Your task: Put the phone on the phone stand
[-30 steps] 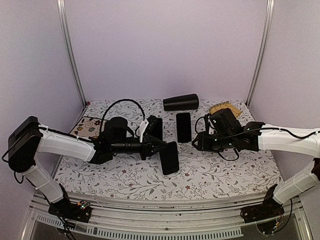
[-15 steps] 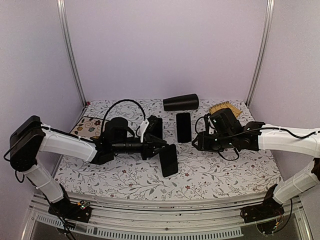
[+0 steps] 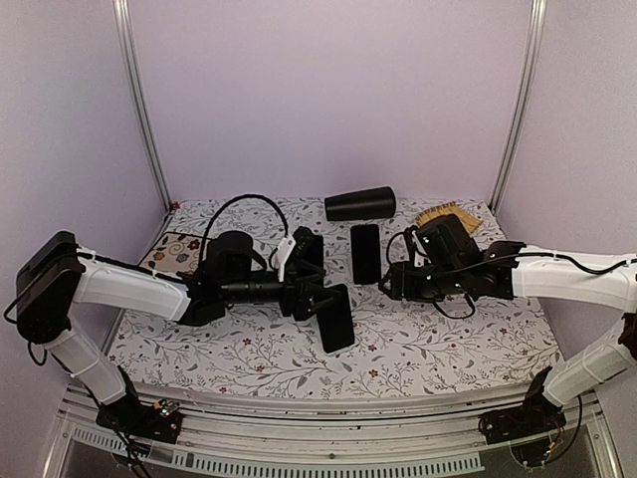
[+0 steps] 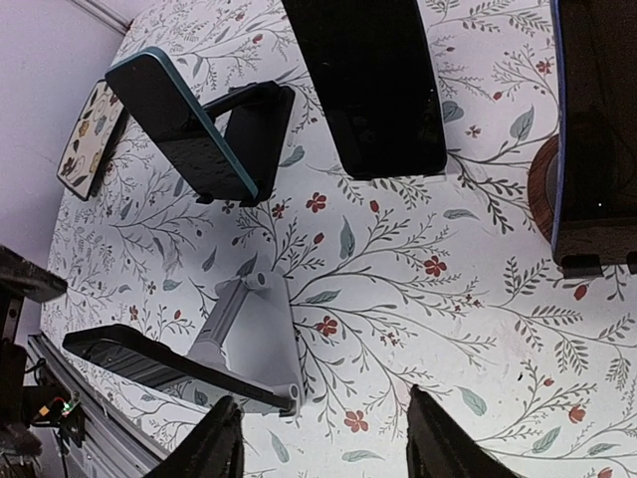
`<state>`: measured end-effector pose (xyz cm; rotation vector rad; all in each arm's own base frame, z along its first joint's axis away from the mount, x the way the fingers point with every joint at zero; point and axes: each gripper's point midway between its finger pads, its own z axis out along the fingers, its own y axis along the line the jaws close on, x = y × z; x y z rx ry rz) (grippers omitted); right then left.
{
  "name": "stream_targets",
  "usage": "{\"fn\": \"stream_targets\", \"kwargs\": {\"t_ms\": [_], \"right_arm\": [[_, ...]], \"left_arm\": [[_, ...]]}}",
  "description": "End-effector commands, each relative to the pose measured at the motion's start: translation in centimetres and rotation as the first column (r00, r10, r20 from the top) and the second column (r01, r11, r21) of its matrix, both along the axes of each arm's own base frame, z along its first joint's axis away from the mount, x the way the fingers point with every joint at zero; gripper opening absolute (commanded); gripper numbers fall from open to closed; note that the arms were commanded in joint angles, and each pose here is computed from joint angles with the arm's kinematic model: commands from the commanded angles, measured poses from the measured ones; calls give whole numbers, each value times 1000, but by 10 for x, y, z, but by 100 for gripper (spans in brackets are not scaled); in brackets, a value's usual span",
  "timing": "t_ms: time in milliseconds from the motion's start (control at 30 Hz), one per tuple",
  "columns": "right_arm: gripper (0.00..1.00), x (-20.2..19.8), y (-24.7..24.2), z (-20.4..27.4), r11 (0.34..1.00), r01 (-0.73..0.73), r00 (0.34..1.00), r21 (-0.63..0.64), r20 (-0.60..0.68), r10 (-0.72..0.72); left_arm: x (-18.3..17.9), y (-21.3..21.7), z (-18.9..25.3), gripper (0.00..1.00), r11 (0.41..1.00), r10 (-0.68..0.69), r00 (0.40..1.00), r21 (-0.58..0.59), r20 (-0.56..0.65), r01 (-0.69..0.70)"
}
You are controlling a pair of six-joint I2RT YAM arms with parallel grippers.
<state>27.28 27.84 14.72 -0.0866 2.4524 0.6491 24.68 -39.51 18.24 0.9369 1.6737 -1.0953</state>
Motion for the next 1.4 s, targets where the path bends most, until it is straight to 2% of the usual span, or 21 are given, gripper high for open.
{"fn": "stream_targets", "kwargs": {"t_ms": [0,133,267,467,633,700,767,867,1033,1100,1200,1367], "right_arm": [[64,13,3,18,1000,4,999,25,40,-5],[83,22,-6,25,999,23,998,23,65,-24],[100,38,-28,35,998,66,992,16,103,-68],[99,69,-86,46,985,173,971,3,166,-171],[99,92,-148,49,957,288,934,-23,225,-276],[99,98,-175,47,941,337,913,-23,253,-321],[99,103,-200,47,921,388,884,-12,287,-369],[99,105,-234,43,886,463,826,-31,378,-419],[97,97,-287,50,796,605,658,-29,581,-479],[95,93,-304,59,761,648,561,18,666,-492],[94,86,-314,56,747,664,481,31,747,-459],[95,95,-317,23,753,657,501,-44,772,-392]], "left_arm": [[7,5,44,96,998,39,996,-60,74,-35],[9,17,66,97,993,98,991,-82,95,-90],[22,42,86,97,974,216,972,-94,91,-207],[53,103,96,97,889,451,893,-94,9,-448],[74,141,81,97,825,561,825,-37,-76,-564],[87,161,70,97,757,648,751,4,-127,-653],[100,188,55,97,651,755,635,74,-162,-755],[111,219,39,97,541,840,524,136,-143,-830],[123,273,31,97,415,908,405,100,-109,-904],[123,298,19,97,359,931,348,105,-110,-928],[120,332,7,97,262,964,255,97,-79,-960],[112,367,-7,97,145,988,148,71,35,-987]]}}
